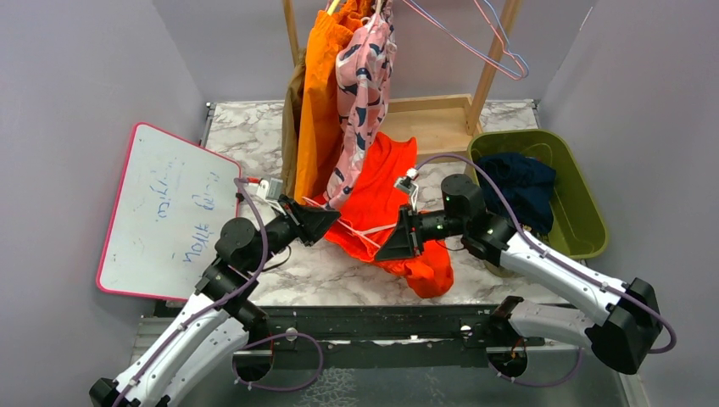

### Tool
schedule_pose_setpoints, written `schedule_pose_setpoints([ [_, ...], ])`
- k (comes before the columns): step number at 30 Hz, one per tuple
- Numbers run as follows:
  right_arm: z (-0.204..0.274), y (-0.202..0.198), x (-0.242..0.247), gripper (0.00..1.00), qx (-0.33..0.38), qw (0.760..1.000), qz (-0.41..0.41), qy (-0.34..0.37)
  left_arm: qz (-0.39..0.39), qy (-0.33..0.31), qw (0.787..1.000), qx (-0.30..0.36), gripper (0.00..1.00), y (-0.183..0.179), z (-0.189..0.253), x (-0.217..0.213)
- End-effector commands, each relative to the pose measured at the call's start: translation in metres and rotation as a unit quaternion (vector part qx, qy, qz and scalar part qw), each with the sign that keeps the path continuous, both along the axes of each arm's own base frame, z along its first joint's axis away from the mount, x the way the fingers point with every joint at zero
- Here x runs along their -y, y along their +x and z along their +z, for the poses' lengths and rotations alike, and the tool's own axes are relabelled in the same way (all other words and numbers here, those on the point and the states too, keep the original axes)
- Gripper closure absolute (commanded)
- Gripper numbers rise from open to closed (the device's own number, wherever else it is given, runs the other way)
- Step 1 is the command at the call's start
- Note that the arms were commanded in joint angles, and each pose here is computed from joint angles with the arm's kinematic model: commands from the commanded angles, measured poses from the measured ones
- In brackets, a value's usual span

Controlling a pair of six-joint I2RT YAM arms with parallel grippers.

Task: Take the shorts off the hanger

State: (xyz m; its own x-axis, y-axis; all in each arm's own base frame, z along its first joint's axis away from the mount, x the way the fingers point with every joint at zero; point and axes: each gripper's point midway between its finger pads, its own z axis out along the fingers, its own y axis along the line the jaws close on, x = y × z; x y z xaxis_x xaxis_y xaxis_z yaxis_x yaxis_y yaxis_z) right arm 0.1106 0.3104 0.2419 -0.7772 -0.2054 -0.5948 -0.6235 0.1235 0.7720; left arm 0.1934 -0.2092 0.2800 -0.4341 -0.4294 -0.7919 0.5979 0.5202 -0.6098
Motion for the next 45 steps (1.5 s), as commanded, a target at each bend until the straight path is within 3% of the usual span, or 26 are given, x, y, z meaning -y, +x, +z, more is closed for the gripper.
schedule_pose_setpoints([
  [1,0.024,-0.015,-0.007,0.99,0.016,0.998,0.047,0.044,0.052,-0.037,0.997,0.051,0.79,0.018,0.021,-0.01],
  [5,0.03,-0.014,-0.01,0.99,0.006,0.998,0.042,0.053,0.048,-0.029,0.997,0.051,0.85,0.021,0.017,-0.006],
  [8,0.031,-0.013,-0.011,0.94,0.001,0.998,0.037,0.054,0.061,-0.018,0.997,0.051,0.96,0.023,0.016,-0.011],
  [12,0.028,-0.008,-0.012,0.77,0.006,0.999,0.026,0.042,0.094,0.001,0.994,0.061,1.0,0.024,0.024,-0.025],
  [17,0.015,0.02,-0.004,0.48,0.059,0.996,-0.047,-0.042,0.108,0.038,0.992,0.06,1.0,0.021,0.031,-0.036],
  [21,0.015,0.03,0.004,0.37,0.093,0.991,-0.066,-0.076,0.11,0.082,0.99,0.036,1.0,0.021,0.019,-0.039],
  [27,0.002,0.023,0.001,0.37,0.103,0.987,-0.05,-0.11,0.119,0.118,0.986,0.008,1.0,0.026,0.011,-0.042],
  [30,-0.007,0.02,-0.009,0.45,0.114,0.983,-0.055,-0.135,0.112,0.124,0.986,-0.001,1.0,0.028,0.01,-0.039],
  [37,-0.003,0.015,-0.028,0.55,0.112,0.985,-0.052,-0.12,0.106,0.131,0.986,-0.016,1.0,0.03,0.002,-0.035],
  [45,0.002,0.006,-0.038,0.46,0.094,0.991,-0.024,-0.096,0.111,0.132,0.985,-0.024,1.0,0.029,-0.004,-0.038],
])
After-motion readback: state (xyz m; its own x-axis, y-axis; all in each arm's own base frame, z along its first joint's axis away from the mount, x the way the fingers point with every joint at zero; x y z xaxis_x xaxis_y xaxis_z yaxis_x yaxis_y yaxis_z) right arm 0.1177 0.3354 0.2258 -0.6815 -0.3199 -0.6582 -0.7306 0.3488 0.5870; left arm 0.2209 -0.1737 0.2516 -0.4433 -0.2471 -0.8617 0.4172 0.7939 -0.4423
